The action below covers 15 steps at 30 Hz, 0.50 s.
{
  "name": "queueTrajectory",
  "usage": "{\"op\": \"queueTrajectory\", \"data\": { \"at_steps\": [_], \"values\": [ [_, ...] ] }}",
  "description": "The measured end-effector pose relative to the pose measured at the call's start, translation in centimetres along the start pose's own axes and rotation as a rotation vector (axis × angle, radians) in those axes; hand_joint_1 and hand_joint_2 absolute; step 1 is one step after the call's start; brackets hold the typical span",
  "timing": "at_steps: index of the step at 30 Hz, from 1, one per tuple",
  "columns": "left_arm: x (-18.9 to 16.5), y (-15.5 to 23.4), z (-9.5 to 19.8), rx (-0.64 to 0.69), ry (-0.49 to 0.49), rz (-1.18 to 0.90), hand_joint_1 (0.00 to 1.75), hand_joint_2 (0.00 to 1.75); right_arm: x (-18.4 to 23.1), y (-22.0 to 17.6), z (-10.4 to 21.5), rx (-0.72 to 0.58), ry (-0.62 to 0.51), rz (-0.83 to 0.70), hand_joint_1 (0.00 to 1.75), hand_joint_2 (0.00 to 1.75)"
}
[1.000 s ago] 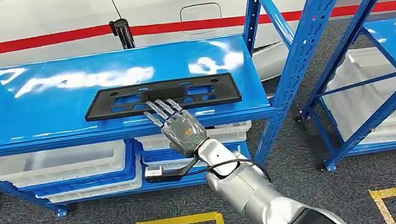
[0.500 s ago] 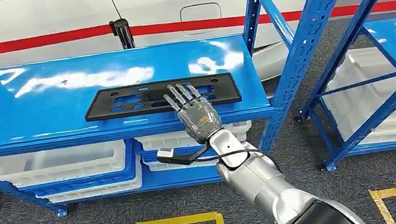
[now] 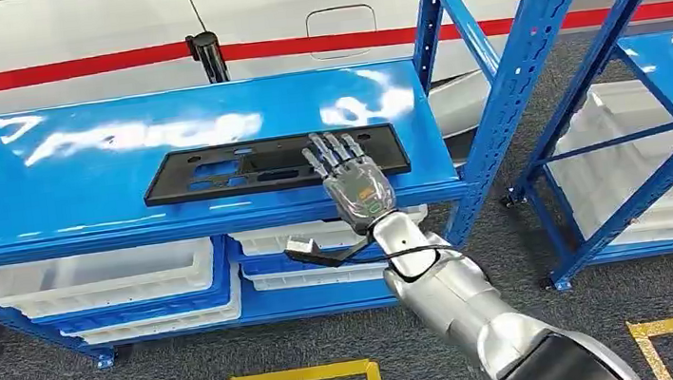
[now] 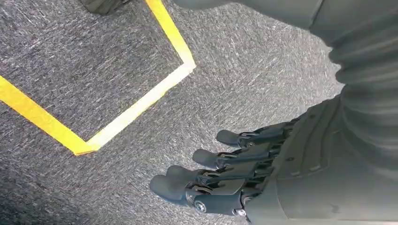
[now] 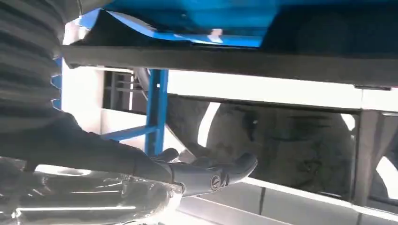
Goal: Take the parts from the cabinet and place them on the table.
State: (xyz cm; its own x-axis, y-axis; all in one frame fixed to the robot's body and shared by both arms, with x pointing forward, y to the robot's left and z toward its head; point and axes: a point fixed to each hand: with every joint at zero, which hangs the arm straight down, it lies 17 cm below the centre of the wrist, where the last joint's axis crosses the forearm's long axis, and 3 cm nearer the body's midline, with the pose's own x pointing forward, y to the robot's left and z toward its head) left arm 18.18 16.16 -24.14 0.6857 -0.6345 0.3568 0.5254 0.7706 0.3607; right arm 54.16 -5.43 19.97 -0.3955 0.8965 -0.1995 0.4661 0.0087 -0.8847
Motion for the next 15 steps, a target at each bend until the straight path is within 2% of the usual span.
{"op": "queueTrajectory", "data": {
  "at_steps": [15],
  "values": [
    [-0.3, 0.2, 0.0, 0.018, 0.008, 0.011, 0.0, 1.75, -2.4, 1.5, 1.6, 0.029, 0.065, 0.046, 0.0, 1.75]
  ]
}}
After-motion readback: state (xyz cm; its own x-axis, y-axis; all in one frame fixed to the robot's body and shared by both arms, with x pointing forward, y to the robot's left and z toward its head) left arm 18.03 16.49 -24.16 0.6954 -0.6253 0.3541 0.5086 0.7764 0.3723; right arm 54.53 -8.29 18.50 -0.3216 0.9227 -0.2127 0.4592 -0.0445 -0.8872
